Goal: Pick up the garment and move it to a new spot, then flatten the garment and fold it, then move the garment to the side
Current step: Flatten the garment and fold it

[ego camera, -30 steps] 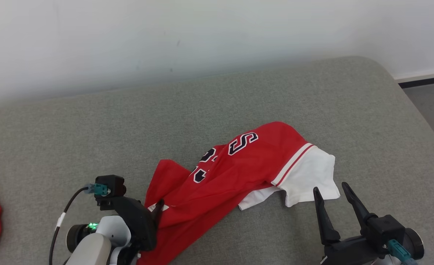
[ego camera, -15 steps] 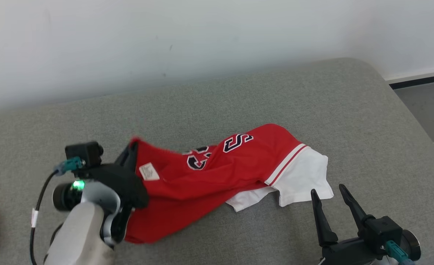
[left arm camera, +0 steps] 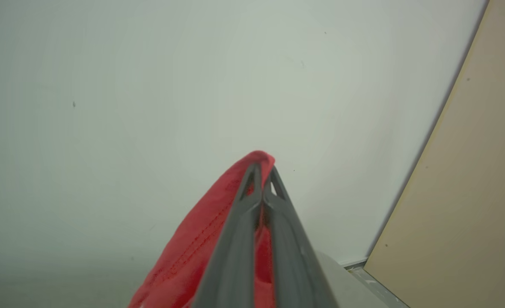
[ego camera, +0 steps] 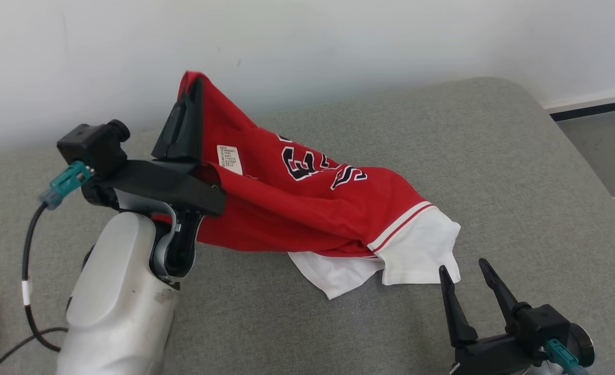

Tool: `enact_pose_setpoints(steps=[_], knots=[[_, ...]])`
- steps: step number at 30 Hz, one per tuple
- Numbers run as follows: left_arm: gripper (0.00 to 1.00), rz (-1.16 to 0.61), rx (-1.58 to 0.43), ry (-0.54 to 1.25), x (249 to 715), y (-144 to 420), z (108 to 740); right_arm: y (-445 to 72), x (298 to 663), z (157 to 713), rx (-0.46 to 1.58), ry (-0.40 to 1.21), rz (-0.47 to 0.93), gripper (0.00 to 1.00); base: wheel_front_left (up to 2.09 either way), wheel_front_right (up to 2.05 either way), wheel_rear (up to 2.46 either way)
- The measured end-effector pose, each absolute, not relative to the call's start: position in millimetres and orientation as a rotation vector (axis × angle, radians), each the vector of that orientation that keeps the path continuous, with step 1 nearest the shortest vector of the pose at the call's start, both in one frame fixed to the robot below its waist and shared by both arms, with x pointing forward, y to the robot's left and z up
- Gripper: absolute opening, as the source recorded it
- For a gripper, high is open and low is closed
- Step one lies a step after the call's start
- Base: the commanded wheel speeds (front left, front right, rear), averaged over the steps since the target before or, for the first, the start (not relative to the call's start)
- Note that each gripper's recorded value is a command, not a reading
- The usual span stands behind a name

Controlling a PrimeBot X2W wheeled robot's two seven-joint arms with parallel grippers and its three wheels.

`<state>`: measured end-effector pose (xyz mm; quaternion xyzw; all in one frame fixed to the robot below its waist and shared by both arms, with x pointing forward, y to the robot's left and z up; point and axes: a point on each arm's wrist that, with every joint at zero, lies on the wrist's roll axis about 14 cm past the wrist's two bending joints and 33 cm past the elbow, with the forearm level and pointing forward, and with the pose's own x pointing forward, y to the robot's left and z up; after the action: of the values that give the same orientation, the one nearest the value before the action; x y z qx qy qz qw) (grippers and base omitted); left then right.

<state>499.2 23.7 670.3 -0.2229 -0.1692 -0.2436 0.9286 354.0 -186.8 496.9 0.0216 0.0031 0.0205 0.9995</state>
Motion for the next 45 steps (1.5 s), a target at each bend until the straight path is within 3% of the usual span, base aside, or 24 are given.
enact_pose_setpoints(steps=[3,9,16,17,18,36,45], knots=[[0.0,-0.507,-0.508,-0.324,495,23,661,-188,355,496,0.048,0.006,0.036,1.0,0.0,0.0,0.0],[0.0,-0.406,-0.332,0.002,499,53,550,-185,359,495,0.051,0.009,0.048,1.0,0.0,0.0,0.0],[0.0,-0.302,-0.203,0.233,499,76,492,-181,365,493,0.051,0.012,0.061,1.0,0.0,0.0,0.0],[0.31,-0.286,-0.182,0.238,502,80,492,-180,366,493,0.051,0.012,0.063,1.0,0.0,0.0,0.0],[1.0,-0.276,-0.17,0.232,504,83,495,-179,366,492,0.052,0.014,0.065,1.0,0.0,0.0,0.0],[1.0,-0.207,-0.146,0.35,471,118,478,-166,366,498,0.071,-0.004,0.103,1.0,0.0,0.0,0.0],[1.0,-0.25,-0.157,0.425,465,104,474,-161,364,500,0.08,-0.009,0.117,1.0,0.0,0.0,0.0]])
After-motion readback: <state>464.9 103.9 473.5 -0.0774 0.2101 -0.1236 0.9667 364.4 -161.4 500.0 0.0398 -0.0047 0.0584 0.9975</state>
